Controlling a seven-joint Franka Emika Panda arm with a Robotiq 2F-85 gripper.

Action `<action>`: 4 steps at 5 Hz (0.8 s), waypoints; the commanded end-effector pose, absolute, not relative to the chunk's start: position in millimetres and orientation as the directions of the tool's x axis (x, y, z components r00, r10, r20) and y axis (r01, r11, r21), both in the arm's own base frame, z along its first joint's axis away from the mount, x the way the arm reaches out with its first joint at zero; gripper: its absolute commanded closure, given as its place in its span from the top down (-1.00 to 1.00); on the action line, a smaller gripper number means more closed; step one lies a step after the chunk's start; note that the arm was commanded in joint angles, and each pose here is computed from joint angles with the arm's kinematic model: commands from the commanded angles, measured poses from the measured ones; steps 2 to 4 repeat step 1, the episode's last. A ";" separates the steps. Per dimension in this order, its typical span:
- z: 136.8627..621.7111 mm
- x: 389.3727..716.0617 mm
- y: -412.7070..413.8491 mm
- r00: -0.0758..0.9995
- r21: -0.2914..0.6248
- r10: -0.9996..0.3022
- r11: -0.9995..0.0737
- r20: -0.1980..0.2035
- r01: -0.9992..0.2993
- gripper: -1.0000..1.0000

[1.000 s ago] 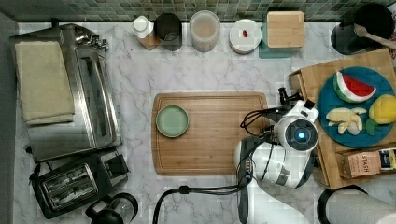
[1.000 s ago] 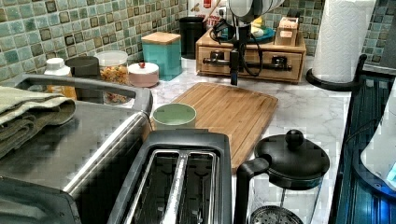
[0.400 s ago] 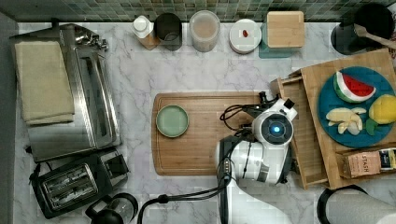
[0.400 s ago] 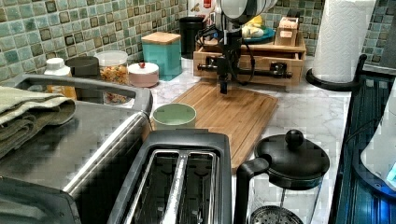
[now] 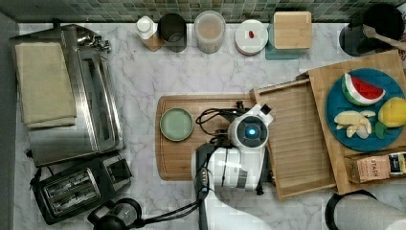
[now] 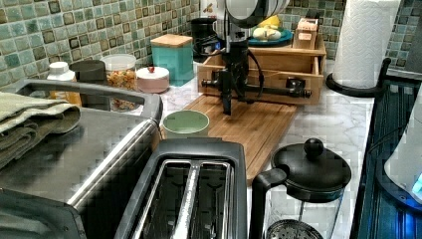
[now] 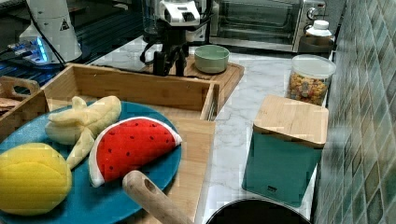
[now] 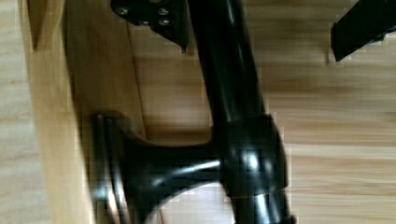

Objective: Open the drawer.

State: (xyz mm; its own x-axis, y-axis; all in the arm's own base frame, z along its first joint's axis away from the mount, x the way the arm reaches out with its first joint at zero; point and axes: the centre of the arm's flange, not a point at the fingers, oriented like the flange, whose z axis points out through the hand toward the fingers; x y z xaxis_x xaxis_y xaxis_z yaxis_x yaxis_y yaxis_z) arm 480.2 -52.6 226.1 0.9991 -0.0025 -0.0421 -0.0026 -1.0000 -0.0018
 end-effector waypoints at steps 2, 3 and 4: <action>243.6 453.2 113.7 0.953 -0.104 0.286 -0.955 -0.096 0.276 1.00; 243.6 453.2 113.7 0.953 -0.104 0.286 -0.955 -0.096 0.276 1.00; 243.6 453.2 113.7 0.953 -0.104 0.286 -0.955 -0.096 0.276 1.00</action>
